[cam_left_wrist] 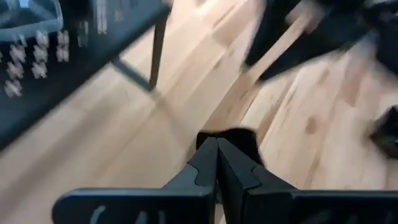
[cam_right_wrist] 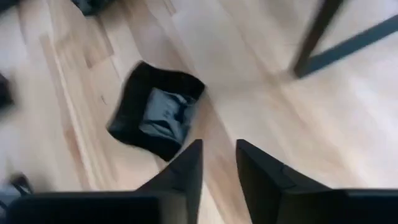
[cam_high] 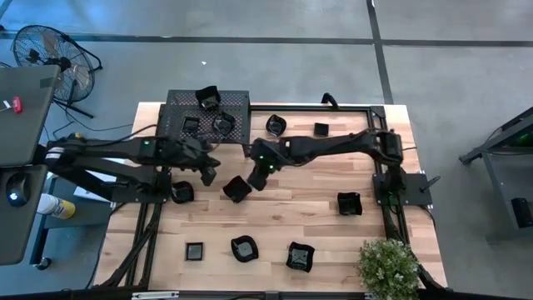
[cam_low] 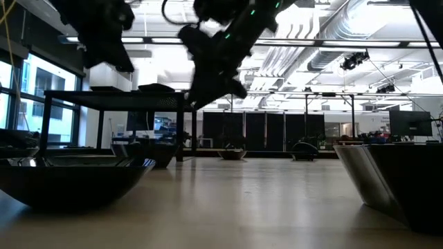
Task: Pick & Place Mini shaped plates
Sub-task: Stack the black distorted square plate on the other black distorted square plate on the shelf
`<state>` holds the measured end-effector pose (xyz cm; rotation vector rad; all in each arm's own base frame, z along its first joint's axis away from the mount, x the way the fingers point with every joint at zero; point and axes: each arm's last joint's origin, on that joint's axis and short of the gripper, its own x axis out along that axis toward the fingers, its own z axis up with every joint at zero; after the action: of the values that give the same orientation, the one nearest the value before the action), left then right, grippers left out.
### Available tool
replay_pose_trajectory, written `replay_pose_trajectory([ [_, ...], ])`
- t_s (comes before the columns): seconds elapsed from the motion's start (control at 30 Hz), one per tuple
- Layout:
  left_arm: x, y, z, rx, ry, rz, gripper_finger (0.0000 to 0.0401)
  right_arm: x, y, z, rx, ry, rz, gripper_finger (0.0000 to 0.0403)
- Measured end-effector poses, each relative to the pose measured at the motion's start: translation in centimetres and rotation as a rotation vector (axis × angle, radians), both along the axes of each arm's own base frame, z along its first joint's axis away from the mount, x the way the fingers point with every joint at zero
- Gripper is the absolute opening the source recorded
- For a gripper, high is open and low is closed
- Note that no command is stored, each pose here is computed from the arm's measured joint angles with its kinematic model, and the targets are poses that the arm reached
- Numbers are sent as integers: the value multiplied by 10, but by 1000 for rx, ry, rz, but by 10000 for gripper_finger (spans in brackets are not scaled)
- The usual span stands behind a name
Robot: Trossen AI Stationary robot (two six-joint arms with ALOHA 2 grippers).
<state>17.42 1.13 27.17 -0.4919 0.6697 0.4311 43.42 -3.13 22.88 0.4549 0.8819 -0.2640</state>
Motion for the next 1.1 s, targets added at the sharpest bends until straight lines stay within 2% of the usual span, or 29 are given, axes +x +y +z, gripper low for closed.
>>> replay_pose_trajectory([
  [0.1,12,0,-12,-40,61,33,0,-15,2,11,-58,-1,18,52],
  [0.17,20,0,-20,-75,101,49,1,-27,3,11,-57,-19,22,20],
  [0.23,26,0,-28,-110,138,73,1,-41,4,9,-44,-57,27,6],
  [0.47,44,-1,-53,-208,246,120,8,-97,3,7,-18,-193,-8,19],
  [0.6,56,-2,-68,-246,288,110,42,-125,-2,10,-6,-262,-59,3],
  [0.8,72,-4,-88,-263,319,103,89,-157,-6,15,-6,-366,-134,8],
  [0.97,74,-3,-103,-288,402,176,85,-173,-6,20,-32,-435,-166,2],
  [1.1,76,-3,-107,-293,408,174,56,-178,-5,23,-37,-468,-170,4],
])
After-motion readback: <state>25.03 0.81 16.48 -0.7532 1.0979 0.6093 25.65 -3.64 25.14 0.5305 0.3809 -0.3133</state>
